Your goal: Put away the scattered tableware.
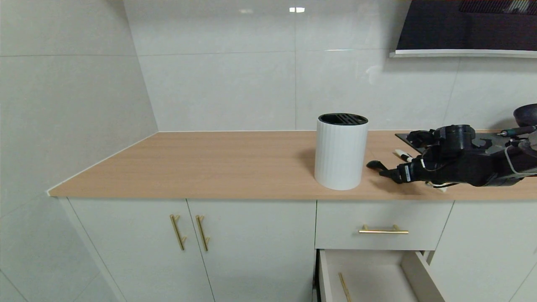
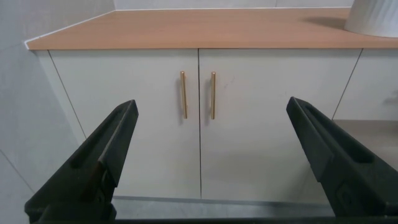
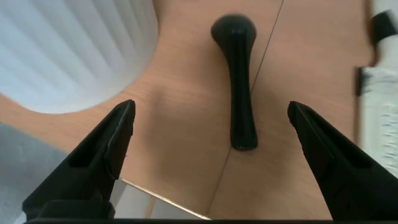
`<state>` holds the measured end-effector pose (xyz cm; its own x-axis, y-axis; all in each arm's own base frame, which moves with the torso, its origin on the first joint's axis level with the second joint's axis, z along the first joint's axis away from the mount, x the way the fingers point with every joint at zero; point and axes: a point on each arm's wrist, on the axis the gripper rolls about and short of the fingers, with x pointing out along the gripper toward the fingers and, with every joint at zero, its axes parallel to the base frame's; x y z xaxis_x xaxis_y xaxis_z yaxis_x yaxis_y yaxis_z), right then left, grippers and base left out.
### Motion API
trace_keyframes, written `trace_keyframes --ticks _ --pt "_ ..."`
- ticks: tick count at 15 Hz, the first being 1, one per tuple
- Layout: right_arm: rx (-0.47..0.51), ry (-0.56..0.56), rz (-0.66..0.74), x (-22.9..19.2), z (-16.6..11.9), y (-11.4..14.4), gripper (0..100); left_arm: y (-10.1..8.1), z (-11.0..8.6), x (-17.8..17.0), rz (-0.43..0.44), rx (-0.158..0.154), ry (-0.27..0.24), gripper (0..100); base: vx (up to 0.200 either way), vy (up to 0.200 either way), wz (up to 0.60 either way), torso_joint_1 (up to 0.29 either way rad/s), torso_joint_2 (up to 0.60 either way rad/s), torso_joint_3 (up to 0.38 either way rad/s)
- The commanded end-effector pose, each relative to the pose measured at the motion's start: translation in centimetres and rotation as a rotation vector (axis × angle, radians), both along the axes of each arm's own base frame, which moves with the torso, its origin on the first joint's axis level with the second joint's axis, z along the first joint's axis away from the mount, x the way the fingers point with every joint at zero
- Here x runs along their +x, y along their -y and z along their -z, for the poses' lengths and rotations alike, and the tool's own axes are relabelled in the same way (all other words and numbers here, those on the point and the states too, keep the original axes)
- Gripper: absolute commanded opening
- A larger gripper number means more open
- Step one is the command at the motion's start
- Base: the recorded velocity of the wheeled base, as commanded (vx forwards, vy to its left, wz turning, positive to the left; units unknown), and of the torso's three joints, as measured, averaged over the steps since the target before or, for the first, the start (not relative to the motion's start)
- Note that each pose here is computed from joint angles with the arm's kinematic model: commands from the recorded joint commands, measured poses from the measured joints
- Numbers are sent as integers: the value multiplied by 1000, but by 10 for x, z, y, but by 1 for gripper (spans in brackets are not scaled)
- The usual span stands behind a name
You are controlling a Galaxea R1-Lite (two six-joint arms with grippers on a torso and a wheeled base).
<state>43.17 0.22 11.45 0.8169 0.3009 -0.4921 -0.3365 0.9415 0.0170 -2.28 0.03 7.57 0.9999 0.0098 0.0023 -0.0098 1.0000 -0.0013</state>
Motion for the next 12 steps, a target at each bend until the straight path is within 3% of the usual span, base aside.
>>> trace_keyframes --ticks 1,7,12 --pt "1 -18 6 11 15 1 100 0 0 0 -1 0 1 100 0 0 0 0 0 0" --pt "-1 -10 15 30 40 3 100 0 0 0 -1 0 1 100 0 0 0 0 0 0" --pt "0 1 49 36 40 11 100 0 0 0 -1 0 -1 100 0 0 0 0 0 0"
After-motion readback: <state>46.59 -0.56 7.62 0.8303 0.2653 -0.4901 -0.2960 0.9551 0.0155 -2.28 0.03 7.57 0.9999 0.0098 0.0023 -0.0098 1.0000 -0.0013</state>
